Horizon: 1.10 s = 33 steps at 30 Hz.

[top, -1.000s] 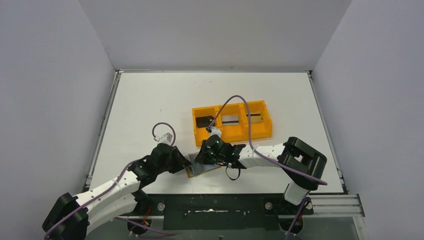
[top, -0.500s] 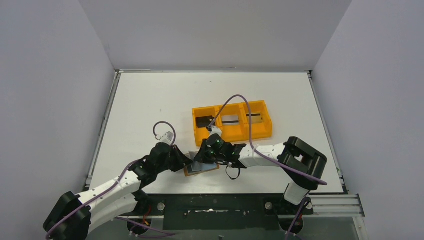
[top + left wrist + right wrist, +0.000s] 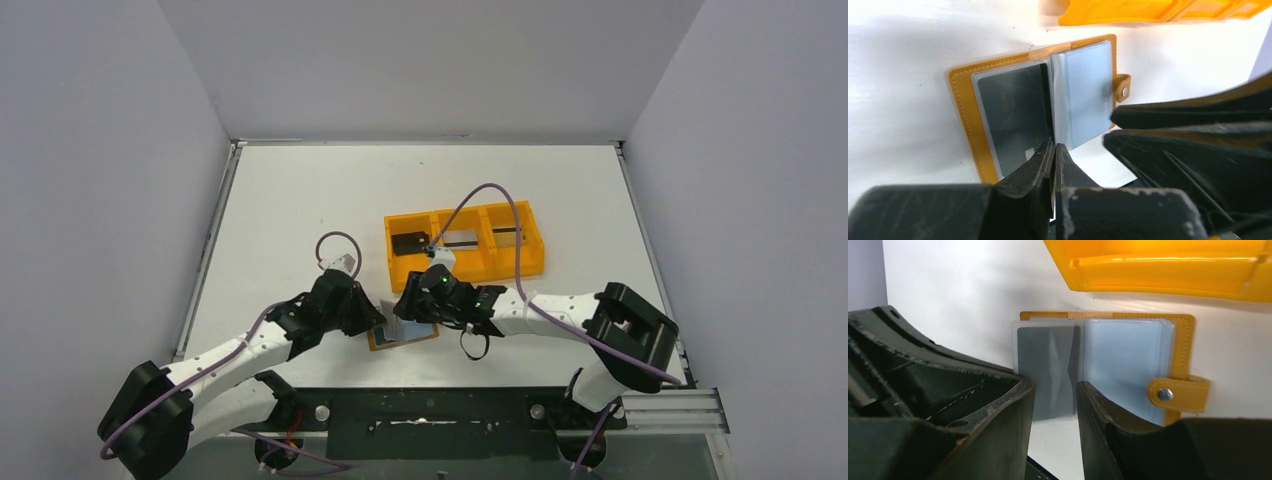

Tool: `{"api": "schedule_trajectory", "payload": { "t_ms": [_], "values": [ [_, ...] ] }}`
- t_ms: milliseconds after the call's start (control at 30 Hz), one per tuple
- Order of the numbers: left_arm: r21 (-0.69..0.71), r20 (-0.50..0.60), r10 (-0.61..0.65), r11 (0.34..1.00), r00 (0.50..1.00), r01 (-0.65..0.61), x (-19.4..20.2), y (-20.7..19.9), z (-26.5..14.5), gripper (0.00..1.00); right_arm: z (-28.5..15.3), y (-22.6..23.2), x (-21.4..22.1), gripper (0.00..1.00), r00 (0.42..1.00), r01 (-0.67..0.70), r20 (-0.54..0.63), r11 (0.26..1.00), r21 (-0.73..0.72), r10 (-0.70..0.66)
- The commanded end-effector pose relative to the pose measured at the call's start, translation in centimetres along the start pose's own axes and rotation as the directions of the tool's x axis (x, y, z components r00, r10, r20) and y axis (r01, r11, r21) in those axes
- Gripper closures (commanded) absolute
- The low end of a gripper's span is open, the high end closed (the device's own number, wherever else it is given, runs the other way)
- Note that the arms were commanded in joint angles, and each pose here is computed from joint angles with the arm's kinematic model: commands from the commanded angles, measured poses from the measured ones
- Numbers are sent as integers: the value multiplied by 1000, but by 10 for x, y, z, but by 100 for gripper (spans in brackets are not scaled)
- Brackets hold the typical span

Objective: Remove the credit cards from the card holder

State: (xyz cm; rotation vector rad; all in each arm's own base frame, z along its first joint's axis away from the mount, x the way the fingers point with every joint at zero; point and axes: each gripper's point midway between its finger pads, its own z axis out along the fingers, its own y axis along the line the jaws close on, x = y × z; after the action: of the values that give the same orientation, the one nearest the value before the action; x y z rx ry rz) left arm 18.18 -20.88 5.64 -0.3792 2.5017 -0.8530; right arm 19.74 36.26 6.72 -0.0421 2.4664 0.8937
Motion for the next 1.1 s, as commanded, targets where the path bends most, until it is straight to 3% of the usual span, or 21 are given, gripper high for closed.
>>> {"api": "schedule_trajectory", "payload": {
  "t_ms": [0, 133, 233, 467, 633, 867, 1067],
  "values": [
    [-40, -12, 64, 997, 998, -64, -13, -10, 1, 100, -22, -19, -28, 62, 993, 4, 120, 994, 112, -18],
    [-81, -33, 111, 990, 993, -114, -21, -19, 4, 98, -28, -60, -26, 67, 992, -42, 125, 955, 295, 6],
    [-69, -55, 146, 986, 988, -150, -23, -29, 9, 93, -29, -75, -23, 71, 992, -64, 124, 936, 345, 22],
    [13, -101, 190, 982, 977, -189, -15, -64, 24, 76, -29, -81, -17, 72, 989, -116, 128, 945, 307, 80],
    [83, -160, 193, 980, 968, -181, 6, -76, 36, 72, -40, -81, -26, 71, 979, -152, 177, 945, 289, 103],
    [123, -114, 205, 974, 972, -191, 4, -87, 28, 62, -56, -70, -38, 70, 958, -179, 254, 968, 178, 131],
    [65, -98, 199, 979, 975, -194, 0, -73, 26, 58, -56, -51, -42, 71, 960, -150, 252, 985, 86, 124]
  ]
}}
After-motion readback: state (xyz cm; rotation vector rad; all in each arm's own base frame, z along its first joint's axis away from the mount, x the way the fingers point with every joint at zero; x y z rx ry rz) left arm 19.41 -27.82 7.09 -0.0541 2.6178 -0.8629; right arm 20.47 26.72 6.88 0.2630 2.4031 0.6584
